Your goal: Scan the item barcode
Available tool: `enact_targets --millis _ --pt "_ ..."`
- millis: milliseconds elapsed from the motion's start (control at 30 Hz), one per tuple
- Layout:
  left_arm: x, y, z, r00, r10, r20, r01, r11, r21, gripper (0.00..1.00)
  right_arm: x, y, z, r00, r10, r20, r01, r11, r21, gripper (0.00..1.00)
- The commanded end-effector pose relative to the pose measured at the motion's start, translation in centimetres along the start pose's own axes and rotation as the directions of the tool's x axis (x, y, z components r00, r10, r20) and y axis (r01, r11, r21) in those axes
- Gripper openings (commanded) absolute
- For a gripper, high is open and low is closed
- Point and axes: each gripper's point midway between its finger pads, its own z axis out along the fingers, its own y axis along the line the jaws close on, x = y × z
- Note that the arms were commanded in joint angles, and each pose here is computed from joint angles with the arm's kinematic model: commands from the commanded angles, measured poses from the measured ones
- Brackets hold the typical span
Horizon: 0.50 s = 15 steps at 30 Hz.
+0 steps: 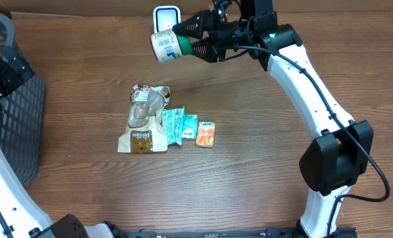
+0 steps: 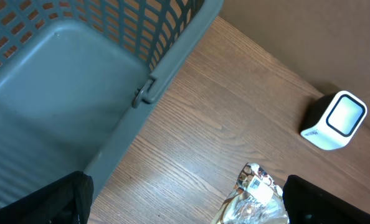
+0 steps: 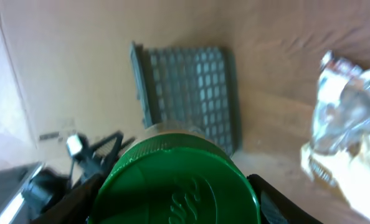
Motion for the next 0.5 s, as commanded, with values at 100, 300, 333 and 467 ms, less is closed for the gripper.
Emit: enact_targets --millis 100,300,333,467 --pt "-0.2 -0.1 -0.2 1.0 0.023 0.01 -0.023 1.0 0.0 1.0 -8.7 -0.8 -2.7 0.736 -0.444 0.511 0.215 0.869 0.446 0.18" --pt "-0.2 -0.1 -0.2 1.0 0.023 0.009 -0.023 1.0 0.0 0.99 -13.1 1.3 -0.6 0.331 -0.797 0.505 0.372 0.602 0.706 0.11" --pt "-0.2 -0.1 -0.2 1.0 0.023 0.009 -0.023 1.0 0.0 1.0 -13.5 1.9 0.5 0.23 -0.857 0.46 0.419 0.514 0.748 0.11" --pt "-0.2 -0.1 -0.2 1.0 0.023 0.01 -0.023 1.0 0.0 1.0 -15.3 1.0 2.9 0.037 -0.909 0.415 0.428 0.39 0.815 0.11"
